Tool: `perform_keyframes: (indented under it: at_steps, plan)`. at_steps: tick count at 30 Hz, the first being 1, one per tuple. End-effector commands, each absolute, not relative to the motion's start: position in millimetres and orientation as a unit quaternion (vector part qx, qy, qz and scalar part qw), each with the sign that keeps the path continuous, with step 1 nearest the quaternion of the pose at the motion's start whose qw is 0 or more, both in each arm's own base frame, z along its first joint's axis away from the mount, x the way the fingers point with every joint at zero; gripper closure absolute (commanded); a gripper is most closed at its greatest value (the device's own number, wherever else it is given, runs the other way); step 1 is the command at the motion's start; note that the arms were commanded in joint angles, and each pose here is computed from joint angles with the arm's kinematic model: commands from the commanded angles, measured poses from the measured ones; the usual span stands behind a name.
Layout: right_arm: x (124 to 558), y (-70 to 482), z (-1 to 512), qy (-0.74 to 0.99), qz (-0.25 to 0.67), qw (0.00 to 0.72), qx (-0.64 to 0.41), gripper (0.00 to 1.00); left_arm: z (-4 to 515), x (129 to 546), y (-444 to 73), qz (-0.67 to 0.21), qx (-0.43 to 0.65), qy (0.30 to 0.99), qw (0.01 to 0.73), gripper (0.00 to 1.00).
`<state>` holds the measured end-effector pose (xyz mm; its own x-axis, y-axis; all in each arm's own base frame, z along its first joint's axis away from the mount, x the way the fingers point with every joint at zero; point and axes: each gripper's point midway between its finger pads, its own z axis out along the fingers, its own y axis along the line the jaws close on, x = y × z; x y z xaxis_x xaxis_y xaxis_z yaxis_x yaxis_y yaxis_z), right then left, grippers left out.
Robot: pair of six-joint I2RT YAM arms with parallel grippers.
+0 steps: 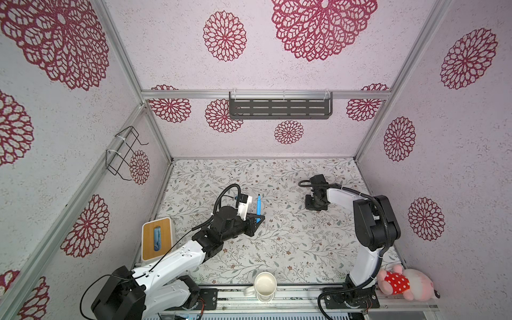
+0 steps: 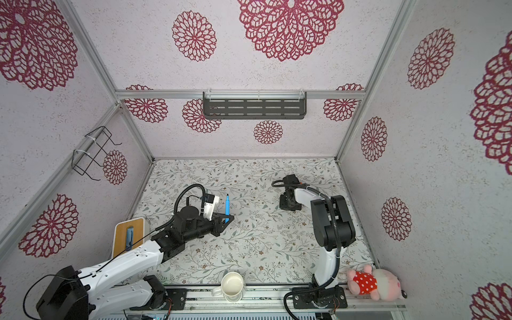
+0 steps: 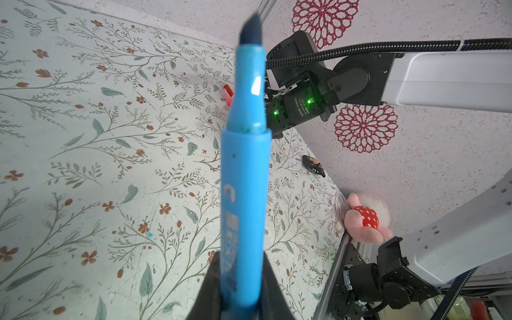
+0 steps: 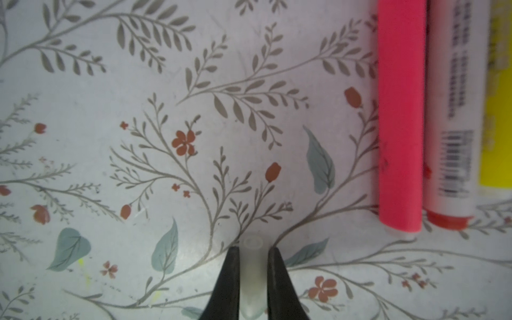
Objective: Insert the pens into the pen caps
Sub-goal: 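Lift the clear cap and carry it toward the blue marker in the left gripper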
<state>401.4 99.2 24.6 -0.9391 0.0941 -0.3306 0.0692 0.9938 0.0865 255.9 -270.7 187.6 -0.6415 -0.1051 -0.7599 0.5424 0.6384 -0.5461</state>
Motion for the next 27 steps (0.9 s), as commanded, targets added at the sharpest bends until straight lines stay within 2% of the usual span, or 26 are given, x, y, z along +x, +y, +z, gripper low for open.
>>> perform_keyframes:
  at_steps: [1,8,16,27]
  plan:
    - [390,109,31,0.983,0.074,0.162,0.039,1.0,196,259,-269,-0.401,0.136,0.805,0.415,1.0]
    - [382,163,100,0.944,0.248,0.219,-0.008,1.0,199,258,-269,-0.405,0.14,0.801,0.419,1.0]
    - [361,206,211,0.848,0.432,0.303,-0.057,1.0,204,256,-274,-0.419,0.145,0.793,0.418,1.0]
    - [312,230,333,0.712,0.575,0.384,-0.122,1.0,233,240,-297,-0.442,0.192,0.767,0.423,1.0]
